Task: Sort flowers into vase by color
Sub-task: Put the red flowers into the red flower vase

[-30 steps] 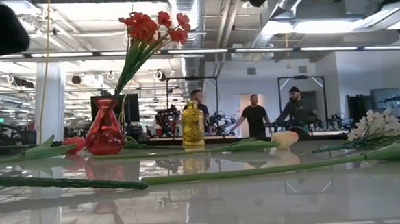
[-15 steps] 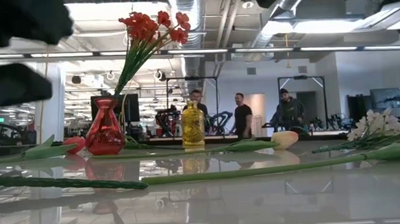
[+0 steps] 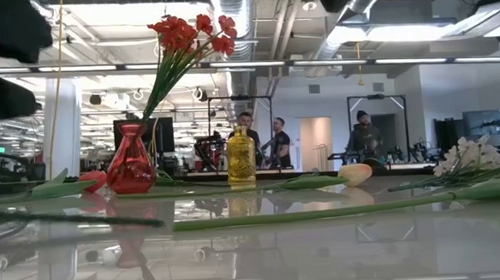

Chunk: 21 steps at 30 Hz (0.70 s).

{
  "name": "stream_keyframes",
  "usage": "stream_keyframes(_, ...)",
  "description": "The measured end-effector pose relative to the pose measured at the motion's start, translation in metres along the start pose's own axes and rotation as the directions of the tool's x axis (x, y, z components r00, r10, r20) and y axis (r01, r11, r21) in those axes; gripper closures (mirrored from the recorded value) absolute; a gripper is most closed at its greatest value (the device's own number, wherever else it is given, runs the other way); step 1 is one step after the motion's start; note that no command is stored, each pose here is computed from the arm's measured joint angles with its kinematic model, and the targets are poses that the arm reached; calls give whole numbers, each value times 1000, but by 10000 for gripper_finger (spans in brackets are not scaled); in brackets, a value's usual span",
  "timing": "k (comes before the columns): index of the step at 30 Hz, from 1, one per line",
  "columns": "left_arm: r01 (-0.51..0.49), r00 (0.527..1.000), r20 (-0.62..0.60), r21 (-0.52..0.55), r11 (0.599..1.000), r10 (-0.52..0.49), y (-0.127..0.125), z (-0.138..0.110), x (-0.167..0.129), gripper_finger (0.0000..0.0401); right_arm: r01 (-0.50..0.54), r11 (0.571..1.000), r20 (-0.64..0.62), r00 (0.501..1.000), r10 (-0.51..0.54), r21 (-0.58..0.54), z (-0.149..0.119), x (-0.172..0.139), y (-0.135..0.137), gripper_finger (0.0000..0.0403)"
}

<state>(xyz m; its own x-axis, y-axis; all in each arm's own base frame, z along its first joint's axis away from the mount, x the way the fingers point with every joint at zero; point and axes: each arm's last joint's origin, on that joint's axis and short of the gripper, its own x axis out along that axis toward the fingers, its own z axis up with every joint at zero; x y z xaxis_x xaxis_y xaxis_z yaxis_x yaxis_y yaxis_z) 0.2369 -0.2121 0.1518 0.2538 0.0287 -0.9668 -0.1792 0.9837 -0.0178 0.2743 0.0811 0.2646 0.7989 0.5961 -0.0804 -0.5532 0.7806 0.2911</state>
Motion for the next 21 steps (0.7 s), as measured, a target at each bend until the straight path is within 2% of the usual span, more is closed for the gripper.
stream_keyframes(1,-11,1000,17,-26,1000,12,6,3,-7,387,-3,1000,11,1000,3,-4,4,-2,2,332)
stream_keyframes(4,52,990,135,-118,992,-36,23,22,-41,392,-16,999,69,997,18,-32,22,-7,8,332)
stream_keyframes(7,96,980,188,-190,977,-60,48,31,-71,397,-21,995,122,992,33,-98,40,-11,15,332)
stream_keyframes(11,241,932,338,-314,918,-129,76,42,-113,396,5,967,101,995,22,-253,55,-11,20,332)
stream_keyframes(13,336,891,418,-349,875,-176,86,46,-129,393,62,950,66,997,-44,-306,57,-7,21,332)
stream_keyframes(16,485,810,524,-348,802,-263,95,56,-148,391,188,899,-8,978,-208,-396,53,2,19,332)
stream_keyframes(19,598,728,605,-331,730,-323,99,66,-160,391,314,819,-54,921,-385,-480,52,11,16,331)
stream_keyframes(21,642,698,630,-339,688,-340,102,71,-162,391,373,756,-61,877,-476,-537,57,16,18,329)
